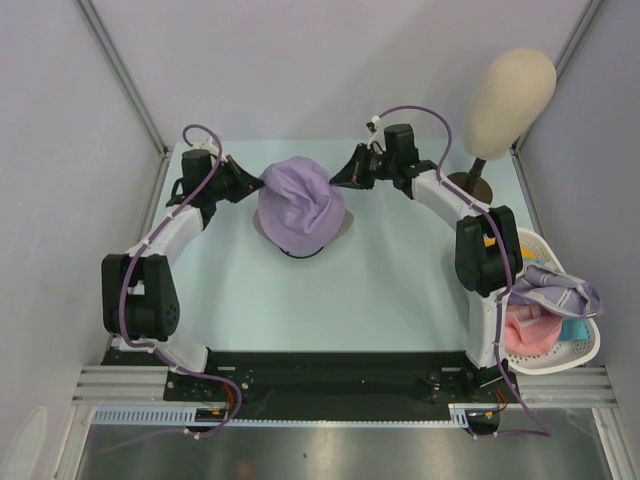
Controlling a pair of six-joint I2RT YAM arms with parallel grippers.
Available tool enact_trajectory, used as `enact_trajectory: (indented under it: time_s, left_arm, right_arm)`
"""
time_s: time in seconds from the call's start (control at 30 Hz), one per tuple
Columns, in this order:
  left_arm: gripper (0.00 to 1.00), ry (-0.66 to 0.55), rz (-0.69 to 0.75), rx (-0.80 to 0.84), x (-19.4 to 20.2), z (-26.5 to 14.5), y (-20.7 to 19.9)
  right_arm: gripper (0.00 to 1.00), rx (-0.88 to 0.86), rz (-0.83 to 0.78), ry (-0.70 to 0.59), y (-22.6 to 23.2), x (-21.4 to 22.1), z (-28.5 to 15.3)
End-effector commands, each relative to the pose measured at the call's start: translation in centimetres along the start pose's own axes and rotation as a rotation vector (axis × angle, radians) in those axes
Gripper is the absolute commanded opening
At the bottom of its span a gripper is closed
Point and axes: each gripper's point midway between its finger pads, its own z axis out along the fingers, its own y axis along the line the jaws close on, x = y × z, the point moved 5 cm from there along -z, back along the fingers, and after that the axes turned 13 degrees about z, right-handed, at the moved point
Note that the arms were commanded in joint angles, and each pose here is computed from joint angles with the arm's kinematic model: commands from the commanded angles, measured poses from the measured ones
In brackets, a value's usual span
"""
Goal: Stack the hats
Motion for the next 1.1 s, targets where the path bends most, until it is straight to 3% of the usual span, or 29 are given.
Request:
enact_trajectory:
  time_s: [0.0, 0.6, 1.07]
  left_arm:
    - [0.0, -0.01, -0.017, -0.061, -0.7, 0.5, 1.6]
    - [0.0, 0.143, -0.036, -0.229, 4.8, 0.1, 5.4]
    - [0.0, 0.203, 0.033, -0.363, 7.6, -1.8, 7.7]
  right_arm:
    - [0.0, 0.136, -0.008, -0.038, -1.3, -0.1, 0.8]
    - [0.0, 0.357, -0.03, -0.027, -5.8, 2.2, 0.4]
    - [0.0, 0.51, -0.023, -0.019, -9.2, 4.7, -1.3]
